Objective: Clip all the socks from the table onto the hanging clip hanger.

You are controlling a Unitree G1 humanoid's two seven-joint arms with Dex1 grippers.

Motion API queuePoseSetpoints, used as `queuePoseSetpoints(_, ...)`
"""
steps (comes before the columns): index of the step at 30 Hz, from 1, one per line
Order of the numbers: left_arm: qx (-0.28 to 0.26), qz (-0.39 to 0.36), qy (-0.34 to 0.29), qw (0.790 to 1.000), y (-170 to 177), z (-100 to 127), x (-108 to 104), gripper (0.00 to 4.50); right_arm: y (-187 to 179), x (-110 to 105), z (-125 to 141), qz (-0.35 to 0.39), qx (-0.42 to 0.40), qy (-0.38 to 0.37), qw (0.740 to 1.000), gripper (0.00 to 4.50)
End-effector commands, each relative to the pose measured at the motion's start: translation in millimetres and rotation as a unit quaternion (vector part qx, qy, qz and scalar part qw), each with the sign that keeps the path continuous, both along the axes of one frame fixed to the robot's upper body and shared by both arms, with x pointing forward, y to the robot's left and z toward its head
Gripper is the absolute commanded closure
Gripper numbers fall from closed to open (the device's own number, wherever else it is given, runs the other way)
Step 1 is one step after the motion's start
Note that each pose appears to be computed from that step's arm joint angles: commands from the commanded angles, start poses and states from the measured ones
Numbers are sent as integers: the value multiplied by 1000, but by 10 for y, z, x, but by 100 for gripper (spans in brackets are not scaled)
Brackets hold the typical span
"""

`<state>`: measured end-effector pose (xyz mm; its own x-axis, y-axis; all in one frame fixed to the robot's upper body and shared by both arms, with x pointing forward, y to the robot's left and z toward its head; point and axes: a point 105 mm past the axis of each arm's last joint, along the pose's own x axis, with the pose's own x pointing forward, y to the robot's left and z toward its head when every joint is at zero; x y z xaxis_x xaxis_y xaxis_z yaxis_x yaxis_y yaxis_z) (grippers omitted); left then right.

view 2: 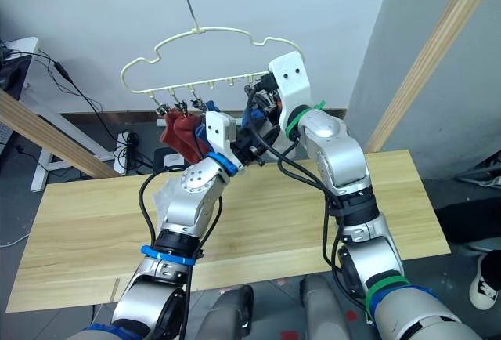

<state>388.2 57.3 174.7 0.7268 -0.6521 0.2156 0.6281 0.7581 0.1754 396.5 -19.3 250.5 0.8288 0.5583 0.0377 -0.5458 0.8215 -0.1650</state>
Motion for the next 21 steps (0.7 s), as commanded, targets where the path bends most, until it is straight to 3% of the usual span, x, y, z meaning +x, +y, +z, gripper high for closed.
queuePoseSetpoints(1,25,-37,-25,999,40,83,-139,230,1,-214,156,28,-1,-35,999,218)
queuePoseSetpoints(6,84,-84,-22,993,186,54,-284,230,-116,-388,185,35,-3,-54,998,218)
queuePoseSetpoints(10,91,-115,-9,989,299,133,-376,230,-236,-412,173,6,7,-58,998,218)
queuePoseSetpoints(13,91,-131,1,987,371,240,-417,230,-314,-381,132,-18,17,-51,998,218)
queuePoseSetpoints(16,99,-145,2,984,402,331,-469,226,-358,-336,107,-35,25,-42,998,274)
queuePoseSetpoints(21,102,-146,-2,984,432,431,-514,226,-417,-241,73,-62,22,-32,997,274)
